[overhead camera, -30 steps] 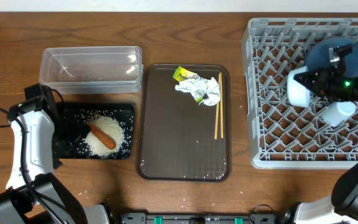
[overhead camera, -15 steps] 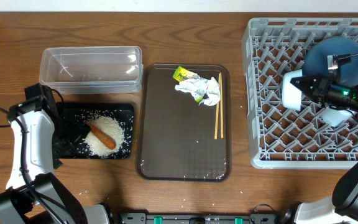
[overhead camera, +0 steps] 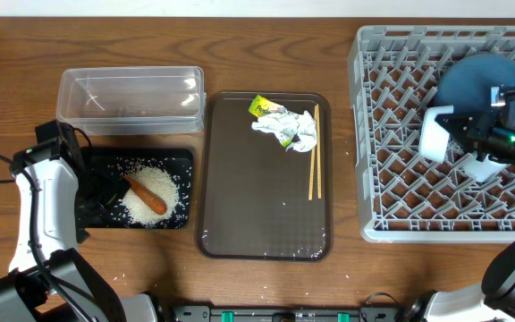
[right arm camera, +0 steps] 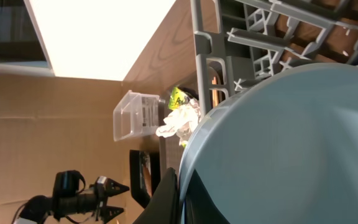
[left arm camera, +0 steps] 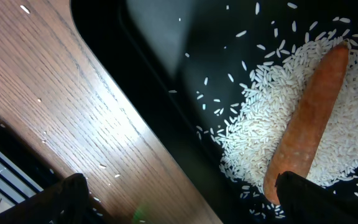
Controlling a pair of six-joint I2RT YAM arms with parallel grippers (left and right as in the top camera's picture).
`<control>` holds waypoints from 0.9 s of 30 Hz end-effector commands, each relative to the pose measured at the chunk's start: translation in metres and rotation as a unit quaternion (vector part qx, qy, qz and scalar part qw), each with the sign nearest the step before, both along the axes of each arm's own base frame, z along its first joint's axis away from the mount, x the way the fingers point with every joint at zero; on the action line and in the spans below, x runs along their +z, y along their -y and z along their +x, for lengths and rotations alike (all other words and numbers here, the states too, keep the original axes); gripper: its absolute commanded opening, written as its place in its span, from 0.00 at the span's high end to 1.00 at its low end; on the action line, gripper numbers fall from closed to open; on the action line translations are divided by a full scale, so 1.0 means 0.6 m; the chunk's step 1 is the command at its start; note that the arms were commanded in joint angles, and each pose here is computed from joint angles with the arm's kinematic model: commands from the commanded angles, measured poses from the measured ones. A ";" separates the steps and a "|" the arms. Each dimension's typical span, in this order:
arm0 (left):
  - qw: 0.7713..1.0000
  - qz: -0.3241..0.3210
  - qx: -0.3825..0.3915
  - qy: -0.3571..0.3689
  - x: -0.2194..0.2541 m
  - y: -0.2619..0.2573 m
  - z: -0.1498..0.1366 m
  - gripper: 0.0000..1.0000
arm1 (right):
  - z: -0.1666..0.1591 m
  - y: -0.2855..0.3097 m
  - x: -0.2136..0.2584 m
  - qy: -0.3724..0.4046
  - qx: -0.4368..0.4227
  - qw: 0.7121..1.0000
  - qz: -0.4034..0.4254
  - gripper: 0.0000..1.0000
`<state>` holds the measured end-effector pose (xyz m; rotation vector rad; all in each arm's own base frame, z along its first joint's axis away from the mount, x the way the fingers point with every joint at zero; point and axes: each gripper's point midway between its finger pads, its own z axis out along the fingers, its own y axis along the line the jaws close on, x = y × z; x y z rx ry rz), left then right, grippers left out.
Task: Sort waste into correct bins and load items into the dishwasher rack
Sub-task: 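Lower the light blue bowl into the rack and open the right gripper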
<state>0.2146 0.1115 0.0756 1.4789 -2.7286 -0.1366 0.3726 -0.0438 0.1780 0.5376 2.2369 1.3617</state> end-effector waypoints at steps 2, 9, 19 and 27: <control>1.000 0.003 0.005 -0.004 0.000 -0.003 -0.004 0.01 | -0.007 0.023 -0.024 -0.031 -0.024 0.999 -0.028 0.99; 1.000 0.003 0.005 -0.004 0.000 -0.003 -0.004 0.01 | -0.010 0.024 -0.025 -0.048 -0.034 0.998 -0.015 0.99; 1.000 0.003 0.005 -0.004 0.000 -0.003 -0.004 0.01 | -0.033 0.046 -0.014 -0.087 -0.081 0.990 -0.077 0.90; 1.000 0.003 0.005 -0.004 0.000 -0.003 -0.004 0.01 | -0.075 0.057 0.044 -0.086 -0.136 0.975 -0.155 0.45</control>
